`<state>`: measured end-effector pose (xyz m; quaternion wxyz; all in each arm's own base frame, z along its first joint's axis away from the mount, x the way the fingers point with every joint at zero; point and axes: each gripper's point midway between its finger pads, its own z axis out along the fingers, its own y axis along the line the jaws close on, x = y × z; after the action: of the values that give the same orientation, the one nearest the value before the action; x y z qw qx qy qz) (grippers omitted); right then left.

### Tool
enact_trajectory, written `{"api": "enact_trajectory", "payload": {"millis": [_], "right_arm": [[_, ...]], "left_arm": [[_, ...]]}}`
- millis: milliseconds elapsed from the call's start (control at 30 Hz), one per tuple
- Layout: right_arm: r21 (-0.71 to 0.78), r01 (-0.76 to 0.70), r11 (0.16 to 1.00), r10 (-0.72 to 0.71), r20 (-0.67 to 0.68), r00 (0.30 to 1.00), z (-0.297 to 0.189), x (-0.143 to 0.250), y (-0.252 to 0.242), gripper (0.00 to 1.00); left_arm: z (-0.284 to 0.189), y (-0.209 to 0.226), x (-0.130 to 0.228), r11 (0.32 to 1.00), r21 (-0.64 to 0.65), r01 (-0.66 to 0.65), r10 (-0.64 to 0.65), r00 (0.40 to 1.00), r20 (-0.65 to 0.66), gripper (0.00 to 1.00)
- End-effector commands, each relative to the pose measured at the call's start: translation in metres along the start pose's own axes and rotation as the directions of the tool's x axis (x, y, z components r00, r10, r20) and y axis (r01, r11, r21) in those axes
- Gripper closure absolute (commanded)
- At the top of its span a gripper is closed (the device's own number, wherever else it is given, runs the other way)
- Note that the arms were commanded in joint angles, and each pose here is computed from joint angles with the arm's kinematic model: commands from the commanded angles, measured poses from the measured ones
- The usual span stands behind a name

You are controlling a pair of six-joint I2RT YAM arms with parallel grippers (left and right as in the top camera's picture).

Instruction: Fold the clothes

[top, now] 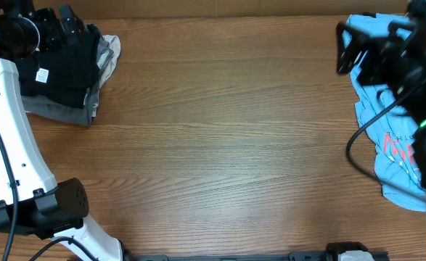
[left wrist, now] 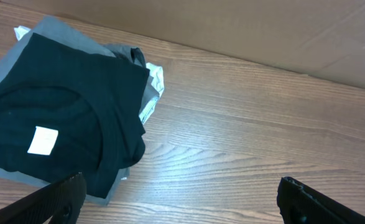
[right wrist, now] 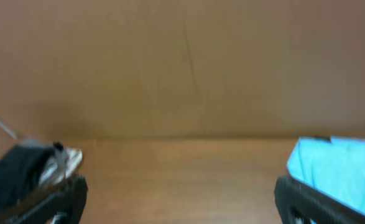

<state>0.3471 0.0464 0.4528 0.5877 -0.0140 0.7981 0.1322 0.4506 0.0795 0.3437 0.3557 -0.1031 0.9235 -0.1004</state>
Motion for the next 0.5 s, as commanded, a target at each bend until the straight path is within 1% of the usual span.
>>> {"api": "enact_trajectory", "payload": {"millis": [0,267,400,433,467], "right_arm": [[-0.014,0.007,1.0,-0.007,0.029,1.0,0.0,0.049,-0.002,0.0],[-0.051,0.045,0.998,-0.035,0.189,0.981,-0.016,0.16,-0.011,0.0],[-0.045,0.052,0.998,-0.04,0.237,0.971,-0.023,0.213,-0.022,0.0],[-0.041,0.054,0.998,-0.042,0.251,0.967,-0.024,0.232,-0.026,0.0],[-0.039,0.054,0.998,-0.042,0.255,0.966,-0.024,0.242,-0.028,0.0]], "left_arm": [[0.001,-0.001,0.001,1.0,0.001,-0.026,0.026,1.0,-0.005,0.0],[0.001,-0.001,0.001,1.0,0.001,-0.026,0.026,1.0,-0.005,0.0],[0.001,-0.001,0.001,1.0,0.001,-0.026,0.026,1.0,-0.005,0.0],[0.001,-0.001,0.001,1.0,0.001,-0.026,0.026,1.0,-0.005,0.0],[0.001,-0.001,0.001,1.0,0.001,-0.026,0.026,1.0,-0.005,0.0]]}}
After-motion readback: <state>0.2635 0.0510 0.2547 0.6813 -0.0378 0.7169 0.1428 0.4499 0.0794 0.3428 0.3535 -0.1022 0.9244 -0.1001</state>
